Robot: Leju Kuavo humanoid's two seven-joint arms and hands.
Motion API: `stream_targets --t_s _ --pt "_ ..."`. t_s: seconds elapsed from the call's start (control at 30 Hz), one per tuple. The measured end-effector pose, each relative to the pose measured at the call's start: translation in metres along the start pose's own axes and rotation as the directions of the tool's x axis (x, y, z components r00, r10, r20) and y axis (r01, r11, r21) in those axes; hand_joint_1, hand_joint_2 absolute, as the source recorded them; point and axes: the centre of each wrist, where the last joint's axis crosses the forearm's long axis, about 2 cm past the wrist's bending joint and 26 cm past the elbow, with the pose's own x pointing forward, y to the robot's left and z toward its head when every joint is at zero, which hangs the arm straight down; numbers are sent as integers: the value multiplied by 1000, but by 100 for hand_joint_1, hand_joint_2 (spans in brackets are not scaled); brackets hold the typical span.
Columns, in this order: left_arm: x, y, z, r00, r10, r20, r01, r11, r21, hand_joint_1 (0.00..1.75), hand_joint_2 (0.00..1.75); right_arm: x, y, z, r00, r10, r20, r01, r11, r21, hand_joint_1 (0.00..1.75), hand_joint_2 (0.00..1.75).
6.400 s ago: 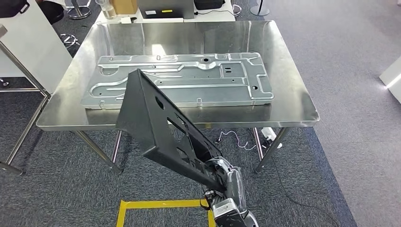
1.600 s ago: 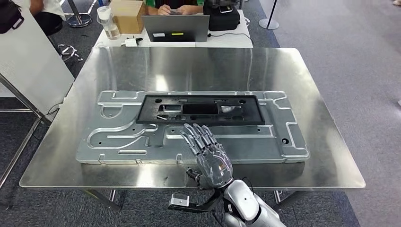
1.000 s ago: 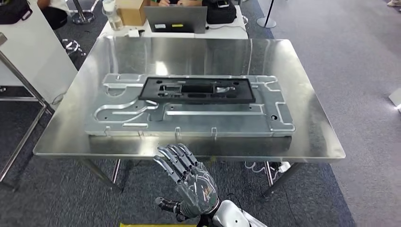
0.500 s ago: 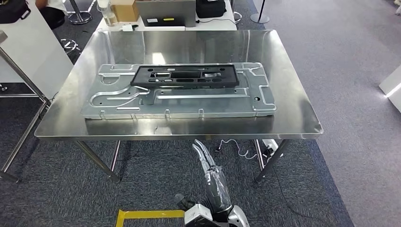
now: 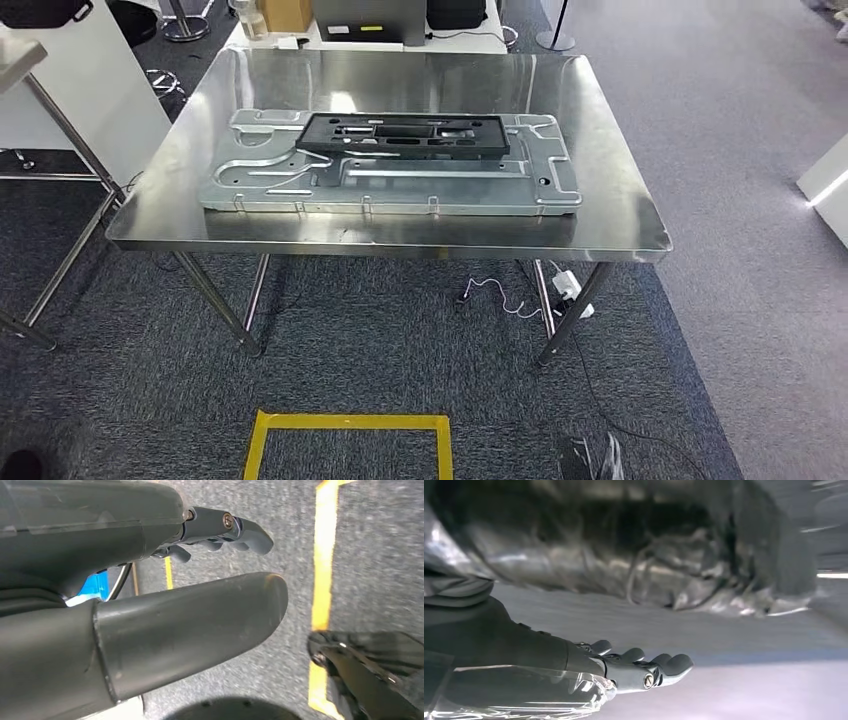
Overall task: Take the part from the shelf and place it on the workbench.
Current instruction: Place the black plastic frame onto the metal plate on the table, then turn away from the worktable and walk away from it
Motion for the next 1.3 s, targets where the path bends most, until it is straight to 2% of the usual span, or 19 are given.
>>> stream_targets --t_s 0.1,0.27,0.33,0.5,0.63,0.73,0.83,1.03,1.3 --pt "0 -1 0 1000 3 -1 -3 1000 1 0 0 -14 4 14 988 -15 -154 16 1000 4 0 0" --pt "-1 -1 0 1000 6 -3 -6 1000 3 0 0 -21 8 22 965 -28 -259 33 999 15 0 0" --pt "0 -2 0 1000 11 -2 -11 1000 4 0 0 -21 11 24 942 -24 -335 39 999 38 0 0" --pt "-1 -2 0 999 34 -7 -34 999 14 0 0 -21 19 30 812 21 -583 76 987 141 0 0" --pt "-3 -1 1 999 38 -5 -38 999 15 0 0 -22 23 35 708 56 -704 128 970 206 0 0" --pt "-4 -1 1 999 37 1 -37 999 15 0 0 -20 26 37 653 74 -754 164 958 237 0 0" --pt "-2 -1 1 999 34 6 -34 999 15 0 0 -18 29 38 627 81 -774 196 946 257 0 0" --pt "-3 -2 1 1000 20 10 -21 1000 13 0 0 -15 33 38 620 83 -781 258 918 302 0 0" --pt "-5 -3 2 1000 18 9 -18 1000 11 0 0 -18 33 41 614 92 -784 271 908 319 0 0"
